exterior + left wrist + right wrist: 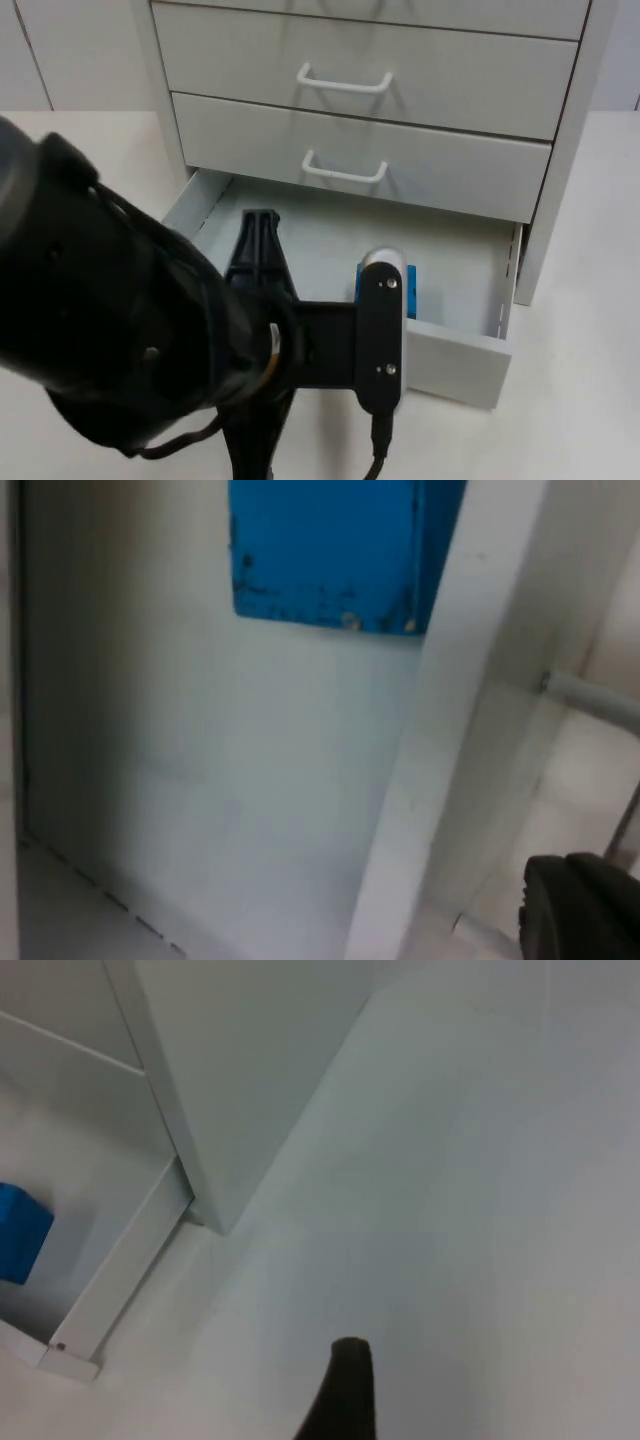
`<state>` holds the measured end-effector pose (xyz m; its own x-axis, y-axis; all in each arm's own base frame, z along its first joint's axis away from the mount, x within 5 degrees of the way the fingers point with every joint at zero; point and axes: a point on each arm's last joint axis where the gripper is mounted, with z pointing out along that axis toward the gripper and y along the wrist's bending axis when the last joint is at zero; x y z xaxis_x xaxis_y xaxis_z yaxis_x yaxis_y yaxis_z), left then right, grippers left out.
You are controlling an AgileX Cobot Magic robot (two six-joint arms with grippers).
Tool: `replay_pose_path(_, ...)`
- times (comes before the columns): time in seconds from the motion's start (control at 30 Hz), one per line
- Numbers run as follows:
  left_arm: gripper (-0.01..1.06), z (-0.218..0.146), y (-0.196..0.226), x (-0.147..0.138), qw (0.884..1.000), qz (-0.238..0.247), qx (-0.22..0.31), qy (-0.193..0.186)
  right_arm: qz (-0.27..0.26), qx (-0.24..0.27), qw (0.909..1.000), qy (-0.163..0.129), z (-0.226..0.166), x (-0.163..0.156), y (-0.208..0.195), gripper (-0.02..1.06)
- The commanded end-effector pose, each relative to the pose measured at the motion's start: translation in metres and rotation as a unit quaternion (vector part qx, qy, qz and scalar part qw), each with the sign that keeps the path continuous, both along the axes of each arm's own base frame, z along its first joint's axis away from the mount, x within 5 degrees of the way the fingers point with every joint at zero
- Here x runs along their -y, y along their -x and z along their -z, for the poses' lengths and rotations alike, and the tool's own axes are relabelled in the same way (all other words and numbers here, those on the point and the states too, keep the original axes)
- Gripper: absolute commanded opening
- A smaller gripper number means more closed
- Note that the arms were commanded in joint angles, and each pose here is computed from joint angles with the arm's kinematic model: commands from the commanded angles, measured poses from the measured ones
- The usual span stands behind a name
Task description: Open the drawer with the left hand, place the block into the drawer with the right hand, then close the drawer with the left hand.
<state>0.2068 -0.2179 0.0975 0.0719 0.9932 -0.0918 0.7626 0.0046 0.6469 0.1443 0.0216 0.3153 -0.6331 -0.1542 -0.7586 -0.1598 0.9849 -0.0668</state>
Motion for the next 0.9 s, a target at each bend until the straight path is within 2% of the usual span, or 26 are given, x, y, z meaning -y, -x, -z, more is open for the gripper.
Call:
replay_pose_path(0.0,0.00,0.002,-0.004,0.002,1.000,-0.002,0.003,-0.001,-0.003,0.008,1.0000,0.001,-0.001,-0.001,0.000,0.70)
replay_pose_path(0.17,0.00,0.002,-0.019,0.002,1.000,-0.020,0.003,0.008,-0.003,0.008,1.0000,0.001,-0.001,-0.001,0.000,0.70)
replay_pose_path(0.47,0.00,-0.014,-0.047,0.012,0.997,-0.032,0.002,0.063,-0.004,0.010,0.9999,0.001,-0.001,-0.001,0.000,0.70)
replay_pose_path(0.63,0.00,-0.010,-0.063,0.014,0.998,-0.033,0.007,0.058,-0.004,0.010,0.9999,0.001,-0.001,-0.001,0.000,0.70)
replay_pose_path(0.87,0.00,0.003,-0.086,0.011,0.997,-0.059,0.005,0.054,-0.004,0.010,0.9999,0.001,-0.001,-0.001,0.000,0.70)
